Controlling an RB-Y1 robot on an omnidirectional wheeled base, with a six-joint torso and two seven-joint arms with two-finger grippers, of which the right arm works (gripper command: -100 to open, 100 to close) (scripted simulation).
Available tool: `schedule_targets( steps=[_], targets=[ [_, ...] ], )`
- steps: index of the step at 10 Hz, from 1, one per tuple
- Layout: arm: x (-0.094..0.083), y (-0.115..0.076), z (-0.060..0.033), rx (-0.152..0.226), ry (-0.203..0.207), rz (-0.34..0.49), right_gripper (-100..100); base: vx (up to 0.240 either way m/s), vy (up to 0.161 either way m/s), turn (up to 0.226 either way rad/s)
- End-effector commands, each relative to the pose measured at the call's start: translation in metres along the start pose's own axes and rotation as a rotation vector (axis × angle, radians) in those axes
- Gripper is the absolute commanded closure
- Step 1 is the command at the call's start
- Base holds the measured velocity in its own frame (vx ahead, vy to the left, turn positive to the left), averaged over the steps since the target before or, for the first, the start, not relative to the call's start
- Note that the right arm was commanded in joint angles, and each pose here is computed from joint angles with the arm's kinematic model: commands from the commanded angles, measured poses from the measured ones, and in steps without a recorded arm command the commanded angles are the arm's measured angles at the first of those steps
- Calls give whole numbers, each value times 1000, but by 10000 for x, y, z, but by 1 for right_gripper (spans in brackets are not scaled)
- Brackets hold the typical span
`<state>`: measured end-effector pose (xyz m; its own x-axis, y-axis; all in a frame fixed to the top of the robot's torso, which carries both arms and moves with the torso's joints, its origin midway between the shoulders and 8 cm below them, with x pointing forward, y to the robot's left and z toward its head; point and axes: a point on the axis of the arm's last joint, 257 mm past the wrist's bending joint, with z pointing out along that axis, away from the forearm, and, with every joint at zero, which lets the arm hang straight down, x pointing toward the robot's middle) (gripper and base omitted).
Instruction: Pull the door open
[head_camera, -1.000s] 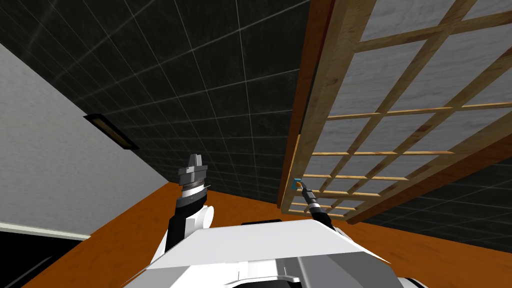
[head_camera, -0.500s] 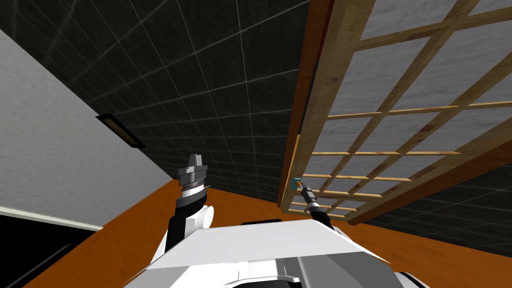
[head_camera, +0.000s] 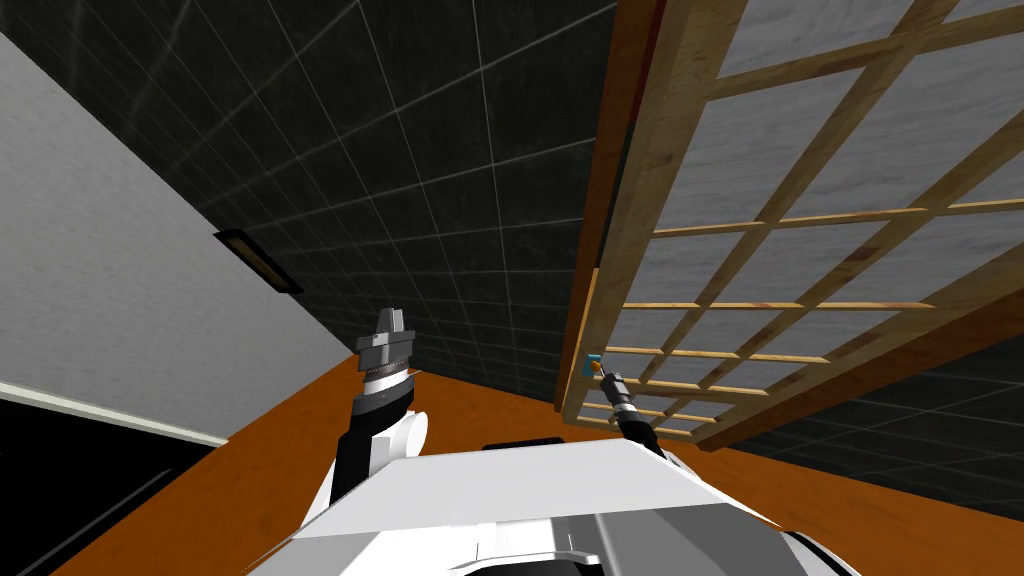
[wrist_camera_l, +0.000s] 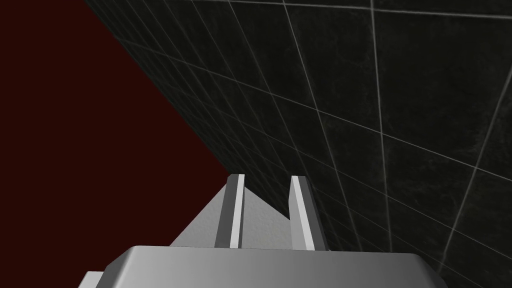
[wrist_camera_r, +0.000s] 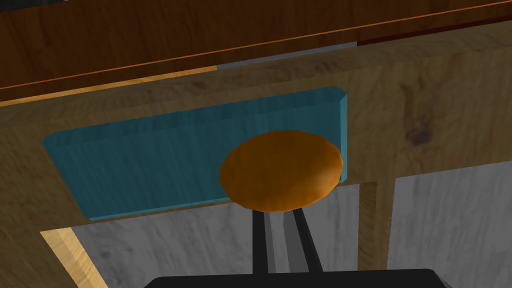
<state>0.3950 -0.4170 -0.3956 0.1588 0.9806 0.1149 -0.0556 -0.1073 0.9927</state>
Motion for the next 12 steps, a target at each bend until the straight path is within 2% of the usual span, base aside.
schedule_targets(
  steps=[1, 2, 6, 7, 9, 10, 12],
  targets=[
    [133, 29, 51, -15, 14, 73, 100, -57, -22, 116],
    [4, -9, 12, 0, -13, 88, -100, -56, -30, 23],
    [53, -12, 56, -6, -27, 231, -100, -59, 17, 29],
    [53, -12, 56, -6, -27, 239, -100, -50, 4, 9],
    [88, -15, 85, -11, -36, 327, -100, -49, -13, 29],
    [88, -15, 85, -11, -36, 339, -100, -45, -16, 15],
    [128, -20, 117, -16, -45, 431, -100, -62, 0, 32]
  ],
)
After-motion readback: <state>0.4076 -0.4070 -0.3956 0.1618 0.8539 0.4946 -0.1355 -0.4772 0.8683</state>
